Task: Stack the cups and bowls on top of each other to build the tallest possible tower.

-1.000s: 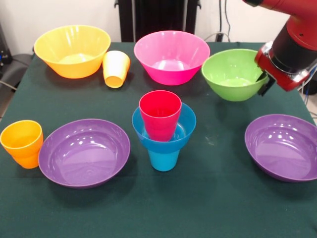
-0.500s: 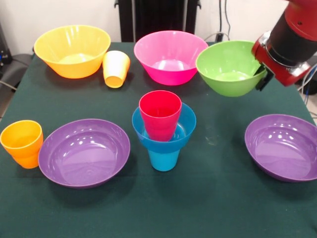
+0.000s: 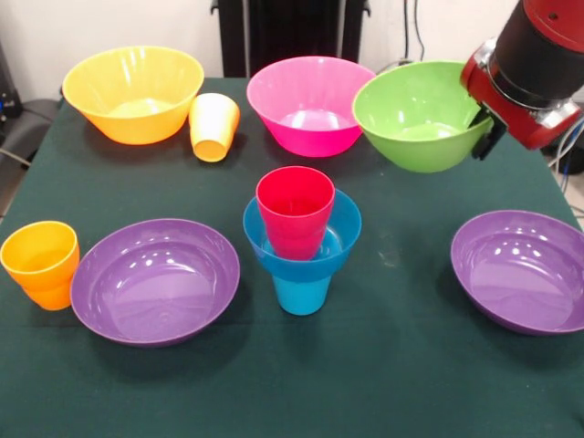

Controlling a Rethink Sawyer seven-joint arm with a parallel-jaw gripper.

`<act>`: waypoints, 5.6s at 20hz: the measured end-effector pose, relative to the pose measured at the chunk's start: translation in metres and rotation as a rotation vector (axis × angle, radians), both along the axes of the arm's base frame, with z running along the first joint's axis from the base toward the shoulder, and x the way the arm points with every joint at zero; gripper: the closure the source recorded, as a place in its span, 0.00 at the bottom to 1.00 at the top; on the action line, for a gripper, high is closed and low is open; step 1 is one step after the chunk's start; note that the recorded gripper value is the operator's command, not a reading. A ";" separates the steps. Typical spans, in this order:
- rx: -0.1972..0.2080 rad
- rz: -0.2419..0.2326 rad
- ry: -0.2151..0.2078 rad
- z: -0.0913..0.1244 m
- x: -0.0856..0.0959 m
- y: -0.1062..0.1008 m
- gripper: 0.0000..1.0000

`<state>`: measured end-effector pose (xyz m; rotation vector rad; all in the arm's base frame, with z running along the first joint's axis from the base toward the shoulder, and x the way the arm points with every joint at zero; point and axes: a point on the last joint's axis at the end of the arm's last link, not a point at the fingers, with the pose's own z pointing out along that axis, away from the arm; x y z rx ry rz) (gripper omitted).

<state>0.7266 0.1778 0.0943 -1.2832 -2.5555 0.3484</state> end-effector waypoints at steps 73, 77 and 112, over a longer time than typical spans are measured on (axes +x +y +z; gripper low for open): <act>-0.147 0.105 0.027 0.064 0.087 -0.069 1.00; -0.147 0.109 0.026 0.068 0.089 -0.066 1.00; -0.138 0.126 0.065 0.068 0.093 -0.067 1.00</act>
